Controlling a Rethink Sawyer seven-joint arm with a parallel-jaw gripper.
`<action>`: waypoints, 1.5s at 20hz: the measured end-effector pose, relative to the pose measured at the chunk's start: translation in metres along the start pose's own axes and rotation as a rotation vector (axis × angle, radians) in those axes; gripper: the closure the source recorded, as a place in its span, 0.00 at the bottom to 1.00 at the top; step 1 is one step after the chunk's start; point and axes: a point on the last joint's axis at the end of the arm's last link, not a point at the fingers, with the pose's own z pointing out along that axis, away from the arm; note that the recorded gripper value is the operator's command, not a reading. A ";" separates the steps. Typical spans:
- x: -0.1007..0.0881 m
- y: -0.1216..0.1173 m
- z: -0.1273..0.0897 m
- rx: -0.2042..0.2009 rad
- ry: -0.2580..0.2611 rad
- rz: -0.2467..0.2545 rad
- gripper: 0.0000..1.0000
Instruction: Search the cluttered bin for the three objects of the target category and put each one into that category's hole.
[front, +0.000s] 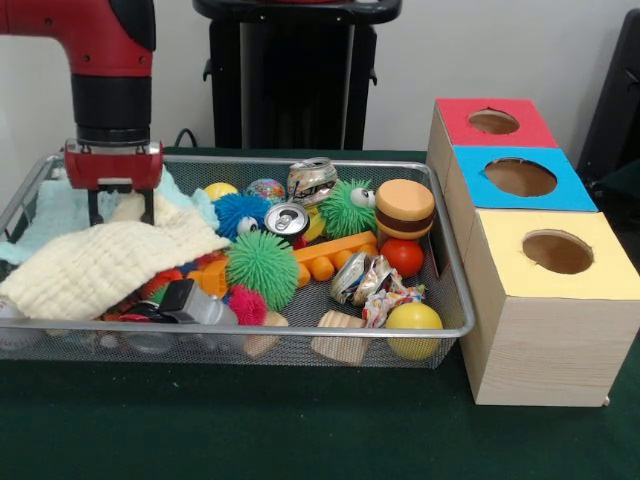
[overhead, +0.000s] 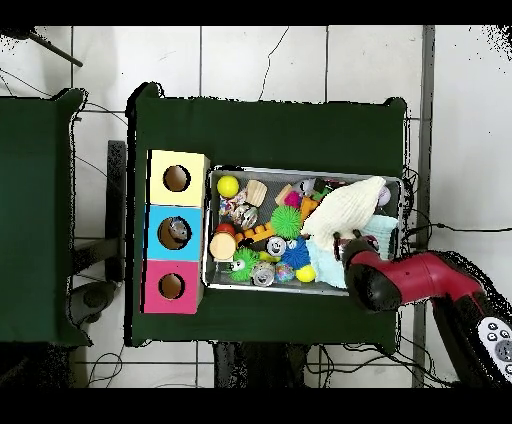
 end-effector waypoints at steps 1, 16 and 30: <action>-0.005 0.001 0.003 0.009 -0.019 -0.024 0.00; -0.021 -0.002 0.011 0.002 -0.072 0.041 1.00; -0.045 -0.006 -0.090 -0.189 0.207 0.486 1.00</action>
